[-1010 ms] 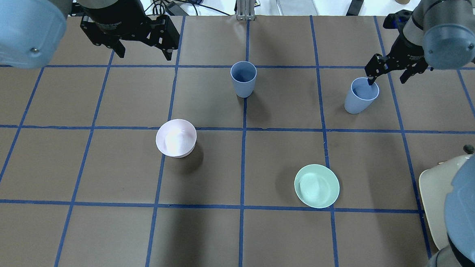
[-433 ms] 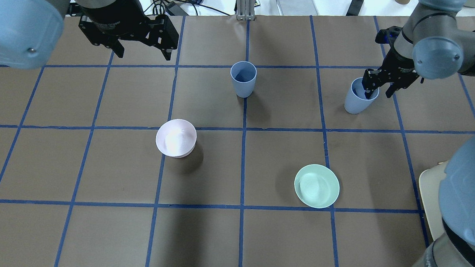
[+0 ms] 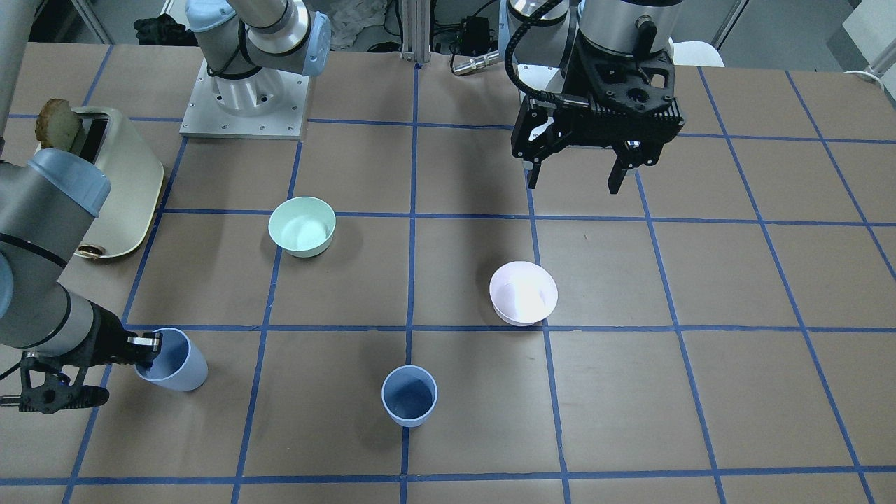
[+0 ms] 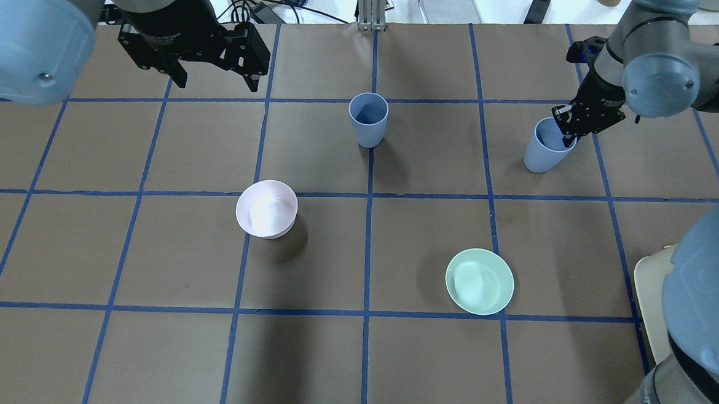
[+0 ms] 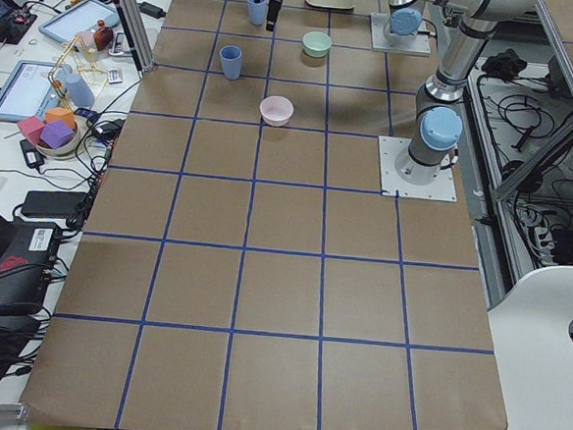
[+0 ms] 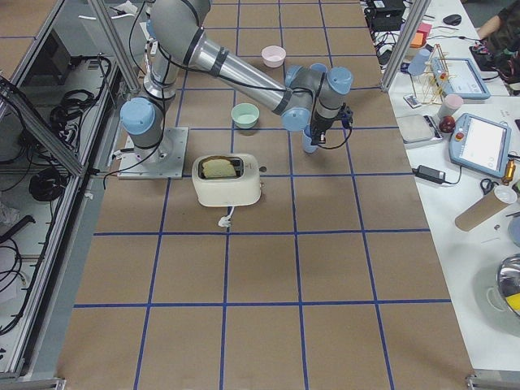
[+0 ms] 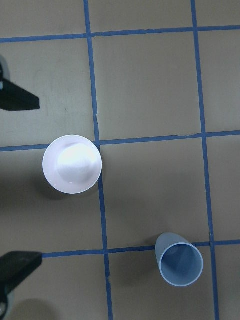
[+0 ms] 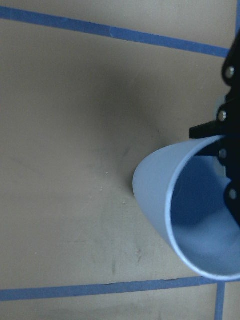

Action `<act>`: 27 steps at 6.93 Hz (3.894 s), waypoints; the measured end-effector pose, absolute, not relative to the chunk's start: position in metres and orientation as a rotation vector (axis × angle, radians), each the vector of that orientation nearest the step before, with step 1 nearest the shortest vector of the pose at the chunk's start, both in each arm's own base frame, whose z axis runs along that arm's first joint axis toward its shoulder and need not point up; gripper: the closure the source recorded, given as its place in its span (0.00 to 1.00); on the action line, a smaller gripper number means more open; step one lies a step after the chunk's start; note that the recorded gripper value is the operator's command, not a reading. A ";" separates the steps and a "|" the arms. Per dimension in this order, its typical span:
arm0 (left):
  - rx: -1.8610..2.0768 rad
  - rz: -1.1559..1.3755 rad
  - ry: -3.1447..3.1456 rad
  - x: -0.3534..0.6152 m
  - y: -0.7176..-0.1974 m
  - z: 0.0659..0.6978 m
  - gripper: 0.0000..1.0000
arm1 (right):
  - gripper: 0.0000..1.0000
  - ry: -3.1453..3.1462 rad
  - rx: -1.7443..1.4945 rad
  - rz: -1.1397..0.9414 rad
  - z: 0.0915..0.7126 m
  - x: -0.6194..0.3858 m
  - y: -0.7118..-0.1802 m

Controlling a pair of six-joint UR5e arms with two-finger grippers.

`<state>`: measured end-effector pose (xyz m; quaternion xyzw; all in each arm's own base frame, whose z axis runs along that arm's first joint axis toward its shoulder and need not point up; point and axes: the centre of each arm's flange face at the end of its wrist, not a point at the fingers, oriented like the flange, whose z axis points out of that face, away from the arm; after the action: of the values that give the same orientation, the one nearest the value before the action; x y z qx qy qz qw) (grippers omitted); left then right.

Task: Stack blue cups with both arms

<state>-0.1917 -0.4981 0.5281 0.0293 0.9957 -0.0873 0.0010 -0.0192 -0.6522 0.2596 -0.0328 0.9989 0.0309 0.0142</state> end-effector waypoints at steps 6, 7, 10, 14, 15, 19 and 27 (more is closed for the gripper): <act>0.092 -0.272 3.124 -0.191 -0.498 0.528 0.00 | 1.00 3.120 0.052 -0.035 0.393 0.101 -0.687; 0.092 -0.272 3.124 -0.191 -0.498 0.528 0.00 | 1.00 3.116 0.119 -0.041 0.408 0.142 -0.693; 0.092 -0.272 3.125 -0.191 -0.498 0.528 0.00 | 1.00 3.094 0.293 -0.059 0.412 0.248 -0.712; 0.091 -0.273 3.122 -0.191 -0.498 0.528 0.00 | 1.00 3.052 0.394 0.007 0.392 0.309 -0.704; 0.091 -0.272 3.121 -0.191 -0.498 0.528 0.00 | 1.00 3.055 0.389 0.026 0.388 0.318 -0.700; 0.090 -0.276 3.120 -0.191 -0.497 0.529 0.00 | 1.00 3.072 0.385 0.099 0.360 0.335 -0.698; 0.089 -0.279 3.121 -0.190 -0.498 0.530 0.00 | 0.00 3.100 0.350 0.171 0.329 0.331 -0.705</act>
<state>-0.1903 -0.4978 0.5295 0.0284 0.9956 -0.0890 0.0033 0.3310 -0.7055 0.3290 0.1120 0.9922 0.0546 0.0087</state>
